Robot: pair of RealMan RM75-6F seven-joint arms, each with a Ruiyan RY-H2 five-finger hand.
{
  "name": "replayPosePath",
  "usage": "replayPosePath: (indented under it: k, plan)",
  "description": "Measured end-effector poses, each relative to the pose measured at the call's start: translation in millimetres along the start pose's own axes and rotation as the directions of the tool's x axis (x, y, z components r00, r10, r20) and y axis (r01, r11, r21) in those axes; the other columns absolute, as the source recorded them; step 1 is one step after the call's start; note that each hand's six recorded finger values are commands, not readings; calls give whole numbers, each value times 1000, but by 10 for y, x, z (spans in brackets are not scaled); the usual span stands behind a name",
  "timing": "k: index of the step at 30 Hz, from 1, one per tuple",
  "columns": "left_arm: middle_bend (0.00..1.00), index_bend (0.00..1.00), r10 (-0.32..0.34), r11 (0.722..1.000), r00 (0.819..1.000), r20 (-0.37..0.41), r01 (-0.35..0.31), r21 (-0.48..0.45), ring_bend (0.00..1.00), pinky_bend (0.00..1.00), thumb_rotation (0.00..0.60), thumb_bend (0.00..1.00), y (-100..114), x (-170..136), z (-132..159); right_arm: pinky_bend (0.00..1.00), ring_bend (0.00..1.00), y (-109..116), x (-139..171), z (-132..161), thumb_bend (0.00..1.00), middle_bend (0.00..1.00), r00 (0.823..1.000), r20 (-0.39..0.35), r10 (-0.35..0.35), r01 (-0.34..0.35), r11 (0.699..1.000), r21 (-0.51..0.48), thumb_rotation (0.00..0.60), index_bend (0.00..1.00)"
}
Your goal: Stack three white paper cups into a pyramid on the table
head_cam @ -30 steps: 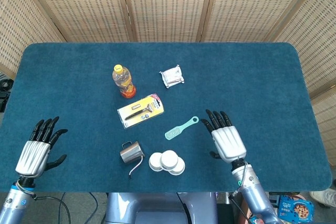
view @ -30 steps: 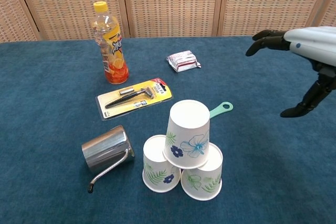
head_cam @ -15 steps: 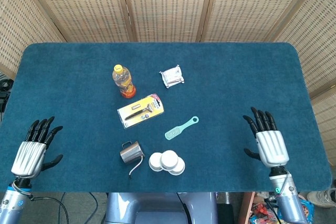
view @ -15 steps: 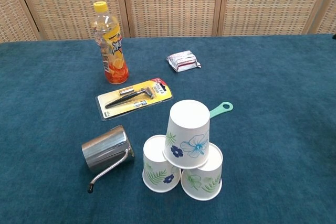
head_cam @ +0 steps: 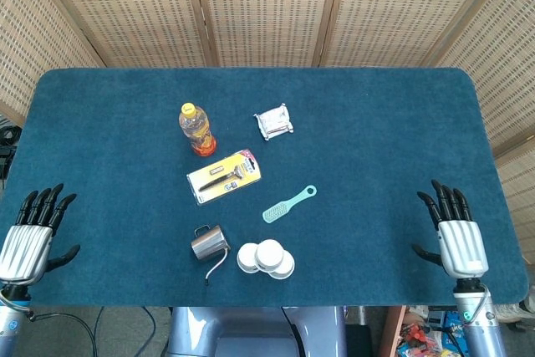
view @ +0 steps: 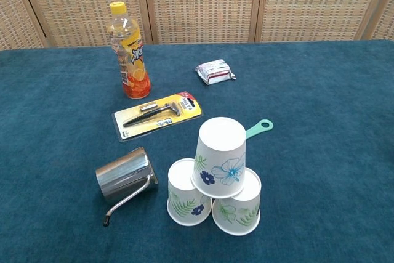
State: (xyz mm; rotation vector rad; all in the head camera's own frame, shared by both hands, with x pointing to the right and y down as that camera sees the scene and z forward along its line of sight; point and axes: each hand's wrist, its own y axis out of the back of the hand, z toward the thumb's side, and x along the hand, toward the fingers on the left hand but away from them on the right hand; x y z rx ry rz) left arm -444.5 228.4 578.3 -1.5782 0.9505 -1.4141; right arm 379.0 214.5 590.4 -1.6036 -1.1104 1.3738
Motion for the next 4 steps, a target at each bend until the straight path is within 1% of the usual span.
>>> replayPosePath:
  k: [4]
  plan:
    - [0, 98, 7, 1000, 1000, 6, -7, -2, 0, 0, 600, 225, 6, 2, 17, 0, 0, 37, 5, 29, 76, 0, 1000, -13, -16, 16, 1000, -10, 600, 172]
